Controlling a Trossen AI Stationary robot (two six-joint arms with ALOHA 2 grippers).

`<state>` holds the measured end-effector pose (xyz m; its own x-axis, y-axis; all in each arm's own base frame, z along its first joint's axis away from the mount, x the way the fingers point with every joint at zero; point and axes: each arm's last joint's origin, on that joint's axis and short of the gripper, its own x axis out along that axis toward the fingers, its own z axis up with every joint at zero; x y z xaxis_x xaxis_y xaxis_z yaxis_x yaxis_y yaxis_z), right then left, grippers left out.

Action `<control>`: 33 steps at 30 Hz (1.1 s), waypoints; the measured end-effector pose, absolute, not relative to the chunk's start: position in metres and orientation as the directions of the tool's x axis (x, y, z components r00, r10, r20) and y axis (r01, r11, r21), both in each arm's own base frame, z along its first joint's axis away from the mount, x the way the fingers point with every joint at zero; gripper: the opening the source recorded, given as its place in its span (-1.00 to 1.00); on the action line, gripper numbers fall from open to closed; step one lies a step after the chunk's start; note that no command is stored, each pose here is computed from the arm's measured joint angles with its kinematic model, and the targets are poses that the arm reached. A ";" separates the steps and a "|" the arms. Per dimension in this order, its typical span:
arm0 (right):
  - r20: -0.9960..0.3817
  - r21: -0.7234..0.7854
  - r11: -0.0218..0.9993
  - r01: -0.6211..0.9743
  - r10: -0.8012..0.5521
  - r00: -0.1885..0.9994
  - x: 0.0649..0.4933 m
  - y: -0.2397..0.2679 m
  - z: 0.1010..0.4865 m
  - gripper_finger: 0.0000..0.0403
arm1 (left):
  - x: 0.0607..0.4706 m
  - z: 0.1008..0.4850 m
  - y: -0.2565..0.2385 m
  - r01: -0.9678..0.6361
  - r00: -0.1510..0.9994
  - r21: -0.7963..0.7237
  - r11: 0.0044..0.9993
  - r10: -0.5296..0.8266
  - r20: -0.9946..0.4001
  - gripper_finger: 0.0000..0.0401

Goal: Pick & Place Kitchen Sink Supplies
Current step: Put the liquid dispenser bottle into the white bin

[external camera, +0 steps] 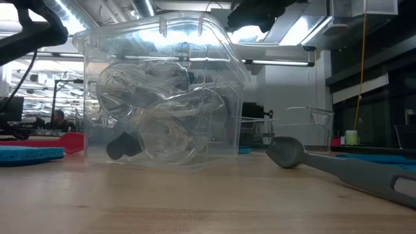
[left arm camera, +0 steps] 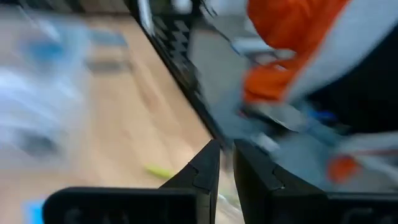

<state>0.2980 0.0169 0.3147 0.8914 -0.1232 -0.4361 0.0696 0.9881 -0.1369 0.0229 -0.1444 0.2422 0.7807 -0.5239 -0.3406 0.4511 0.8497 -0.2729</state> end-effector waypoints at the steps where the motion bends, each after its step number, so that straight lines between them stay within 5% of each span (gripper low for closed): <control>1: -0.436 -0.136 0.988 0.070 -0.123 0.892 0.298 0.017 0.315 -0.50 | 0.022 0.242 -0.145 0.447 0.753 -0.336 0.829 -0.552 -0.359 -0.82; 16: -0.416 -0.138 0.988 0.071 -0.123 0.901 0.299 0.017 0.317 -0.50 | 0.035 0.230 -0.160 0.289 0.703 -0.528 0.799 -0.551 -0.450 -0.47; 23: -0.416 -0.159 0.985 0.061 -0.123 0.901 0.299 0.017 0.317 -0.50 | 0.044 0.237 -0.173 0.407 0.621 -0.559 0.723 -0.667 -0.411 -0.32; 33: -0.416 -0.159 0.985 0.062 -0.123 0.901 0.299 0.017 0.317 -0.50 | 0.054 0.237 -0.172 0.427 0.658 -0.498 0.754 -0.638 -0.401 -0.27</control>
